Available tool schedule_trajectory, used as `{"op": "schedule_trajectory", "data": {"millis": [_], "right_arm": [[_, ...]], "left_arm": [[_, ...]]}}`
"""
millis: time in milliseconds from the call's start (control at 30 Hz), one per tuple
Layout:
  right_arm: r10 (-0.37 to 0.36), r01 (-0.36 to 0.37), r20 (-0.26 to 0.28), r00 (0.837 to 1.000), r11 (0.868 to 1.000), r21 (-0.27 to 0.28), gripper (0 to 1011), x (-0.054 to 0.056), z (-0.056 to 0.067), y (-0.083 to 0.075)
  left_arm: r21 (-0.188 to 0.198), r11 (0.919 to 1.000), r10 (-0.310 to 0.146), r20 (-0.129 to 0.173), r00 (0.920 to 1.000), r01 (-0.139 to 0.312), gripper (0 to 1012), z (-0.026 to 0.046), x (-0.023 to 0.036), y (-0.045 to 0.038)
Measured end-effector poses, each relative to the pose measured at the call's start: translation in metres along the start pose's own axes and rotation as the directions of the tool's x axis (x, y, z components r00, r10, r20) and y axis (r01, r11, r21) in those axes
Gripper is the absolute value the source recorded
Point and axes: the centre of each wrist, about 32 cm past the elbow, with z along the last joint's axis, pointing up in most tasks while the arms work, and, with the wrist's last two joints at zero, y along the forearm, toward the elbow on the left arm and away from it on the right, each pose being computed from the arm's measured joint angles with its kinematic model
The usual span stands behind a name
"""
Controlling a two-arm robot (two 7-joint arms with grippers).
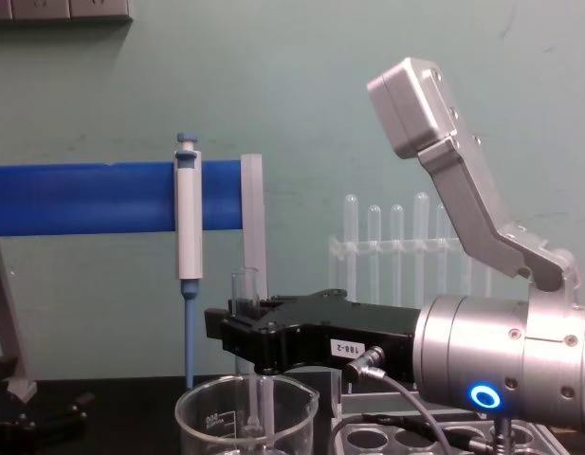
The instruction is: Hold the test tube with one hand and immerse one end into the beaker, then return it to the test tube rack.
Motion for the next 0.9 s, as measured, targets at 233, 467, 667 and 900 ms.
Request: {"op": "schedule_trajectory", "data": {"millis": [233, 467, 667, 900], "right_arm": [[0.000, 0.000, 0.000, 1.000, 1.000, 0.000, 225, 0.0000, 0.0000, 0.0000], [0.000, 0.000, 0.000, 1.000, 1.000, 0.000, 225, 0.0000, 0.0000, 0.0000], [0.000, 0.000, 0.000, 1.000, 1.000, 0.000, 225, 0.0000, 0.0000, 0.0000], [0.000, 0.000, 0.000, 1.000, 1.000, 0.000, 225, 0.0000, 0.0000, 0.0000]], "left_arm": [[0.000, 1.0000, 0.000, 0.000, 1.0000, 0.000, 1000, 0.0000, 0.0000, 0.0000], [0.000, 1.0000, 0.000, 0.000, 1.0000, 0.000, 1000, 0.0000, 0.0000, 0.0000], [0.000, 1.0000, 0.000, 0.000, 1.0000, 0.000, 1000, 0.0000, 0.0000, 0.0000], [0.000, 1.0000, 0.000, 0.000, 1.0000, 0.000, 1000, 0.0000, 0.0000, 0.0000]]}}
